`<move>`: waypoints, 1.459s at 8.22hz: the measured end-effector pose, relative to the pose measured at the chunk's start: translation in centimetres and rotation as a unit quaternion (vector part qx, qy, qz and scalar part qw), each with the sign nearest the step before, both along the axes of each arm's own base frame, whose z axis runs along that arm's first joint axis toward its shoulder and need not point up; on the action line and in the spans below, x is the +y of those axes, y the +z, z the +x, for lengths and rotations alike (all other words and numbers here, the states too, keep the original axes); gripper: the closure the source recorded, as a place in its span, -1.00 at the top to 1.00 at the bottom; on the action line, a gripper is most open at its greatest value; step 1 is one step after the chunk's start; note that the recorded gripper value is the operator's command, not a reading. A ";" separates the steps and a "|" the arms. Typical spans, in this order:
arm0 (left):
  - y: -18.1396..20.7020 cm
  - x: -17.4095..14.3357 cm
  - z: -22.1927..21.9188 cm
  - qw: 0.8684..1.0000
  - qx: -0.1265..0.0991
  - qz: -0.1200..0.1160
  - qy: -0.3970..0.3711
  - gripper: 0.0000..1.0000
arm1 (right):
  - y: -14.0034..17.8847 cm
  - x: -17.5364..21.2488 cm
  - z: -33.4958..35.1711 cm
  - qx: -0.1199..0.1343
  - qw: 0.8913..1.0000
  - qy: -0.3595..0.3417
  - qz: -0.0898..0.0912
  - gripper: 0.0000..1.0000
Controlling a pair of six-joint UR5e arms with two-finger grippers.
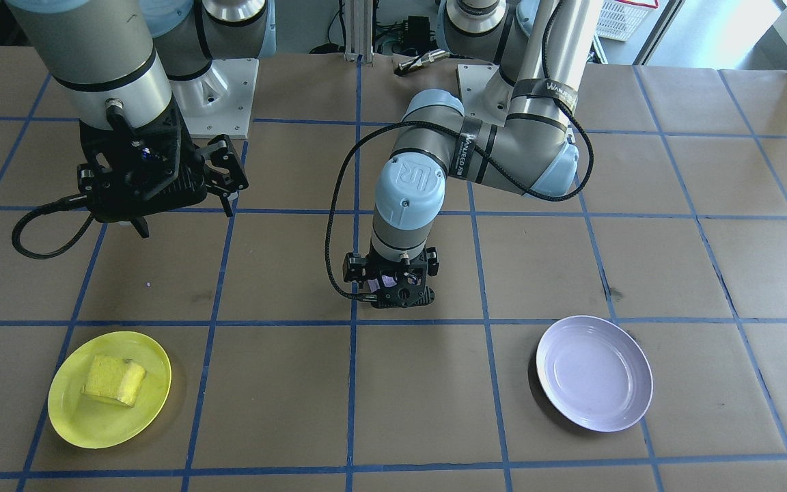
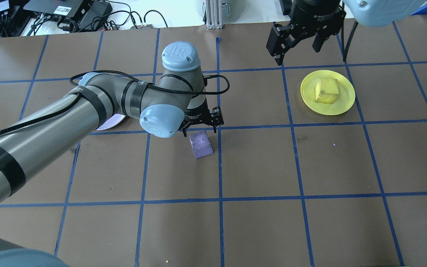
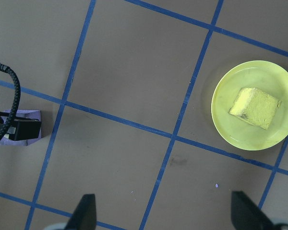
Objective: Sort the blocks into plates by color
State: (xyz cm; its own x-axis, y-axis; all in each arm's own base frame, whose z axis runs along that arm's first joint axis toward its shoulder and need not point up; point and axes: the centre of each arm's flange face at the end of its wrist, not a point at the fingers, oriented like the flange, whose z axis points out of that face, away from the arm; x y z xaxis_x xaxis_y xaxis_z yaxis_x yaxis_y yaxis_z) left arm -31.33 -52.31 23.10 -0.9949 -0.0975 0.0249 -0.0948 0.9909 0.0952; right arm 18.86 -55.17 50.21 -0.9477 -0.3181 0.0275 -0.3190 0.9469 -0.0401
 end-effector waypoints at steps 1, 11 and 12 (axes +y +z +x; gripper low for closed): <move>-0.5 0.0 0.0 1.000 0.000 0.004 -0.005 1.00 | 0.0 0.0 0.0 -0.001 1.000 -0.001 -0.001 1.00; -3.9 0.7 0.2 0.997 -0.030 0.073 -0.002 -1.00 | 0.6 0.2 -0.1 -0.001 1.000 -0.001 -0.010 1.00; -2.9 1.0 0.8 0.995 -0.047 0.085 -0.007 -1.00 | 0.6 0.2 -0.1 -0.001 1.000 -0.001 -0.010 1.00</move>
State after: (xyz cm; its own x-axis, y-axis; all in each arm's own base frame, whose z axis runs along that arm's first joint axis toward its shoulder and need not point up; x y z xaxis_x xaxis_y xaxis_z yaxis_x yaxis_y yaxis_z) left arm -30.56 -51.31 20.16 -0.9933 -0.0786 -0.0847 -0.0978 0.9625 0.2530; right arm 18.77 -55.00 50.79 -0.9485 -0.3151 0.0313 -0.3165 0.9467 -0.0605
